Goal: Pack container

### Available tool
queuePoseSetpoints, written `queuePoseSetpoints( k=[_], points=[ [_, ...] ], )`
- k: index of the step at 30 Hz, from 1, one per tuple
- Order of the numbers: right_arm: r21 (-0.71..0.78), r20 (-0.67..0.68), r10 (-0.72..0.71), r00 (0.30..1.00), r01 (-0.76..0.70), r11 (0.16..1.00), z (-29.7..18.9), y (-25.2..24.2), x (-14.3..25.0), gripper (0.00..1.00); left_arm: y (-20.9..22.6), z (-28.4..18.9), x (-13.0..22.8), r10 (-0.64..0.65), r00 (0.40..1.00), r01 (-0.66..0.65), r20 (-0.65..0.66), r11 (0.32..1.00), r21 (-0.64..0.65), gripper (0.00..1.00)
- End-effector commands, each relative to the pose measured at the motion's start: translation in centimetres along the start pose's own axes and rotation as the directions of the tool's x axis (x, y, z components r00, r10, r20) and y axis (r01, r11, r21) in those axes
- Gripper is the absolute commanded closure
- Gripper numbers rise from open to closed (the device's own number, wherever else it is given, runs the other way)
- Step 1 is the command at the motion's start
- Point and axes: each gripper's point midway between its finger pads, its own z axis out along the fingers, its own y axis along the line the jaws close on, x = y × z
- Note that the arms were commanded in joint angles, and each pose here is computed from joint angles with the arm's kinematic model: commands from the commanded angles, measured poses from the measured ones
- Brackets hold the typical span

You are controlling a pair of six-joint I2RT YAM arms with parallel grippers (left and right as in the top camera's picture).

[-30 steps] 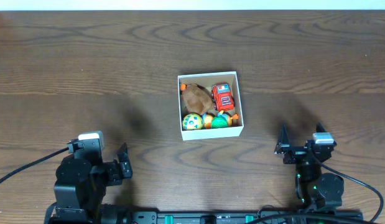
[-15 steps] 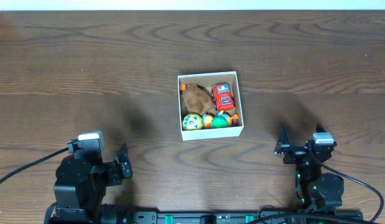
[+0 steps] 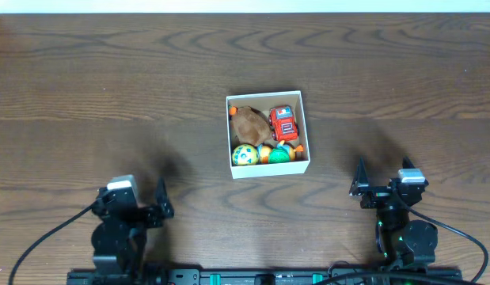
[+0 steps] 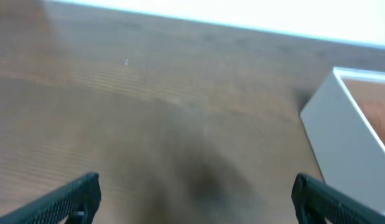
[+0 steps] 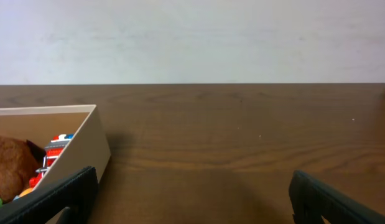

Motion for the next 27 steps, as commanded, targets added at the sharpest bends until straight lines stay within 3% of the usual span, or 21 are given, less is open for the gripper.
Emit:
queuePoseSetpoints(
  k=[1,7,27],
  points=[
    [0.013,0.002,0.016,1.0,-0.016,1.0,0.0,-0.3,0.1,0.01,0.0,1.7,0.1,0.0,0.997,-0.001,0.078,1.0,0.009,0.02],
    [0.013,0.002,0.016,1.0,-0.016,1.0,0.0,-0.3,0.1,0.01,-0.2,3.7,-0.1,-0.01,0.976,0.004,0.218,1.0,0.028,0.02],
    [0.013,0.002,0.016,1.0,-0.016,1.0,0.0,-0.3,0.1,0.01,-0.4,3.9,0.5,-0.004,0.981,-0.003,0.195,0.999,0.037,0.02]
  ],
)
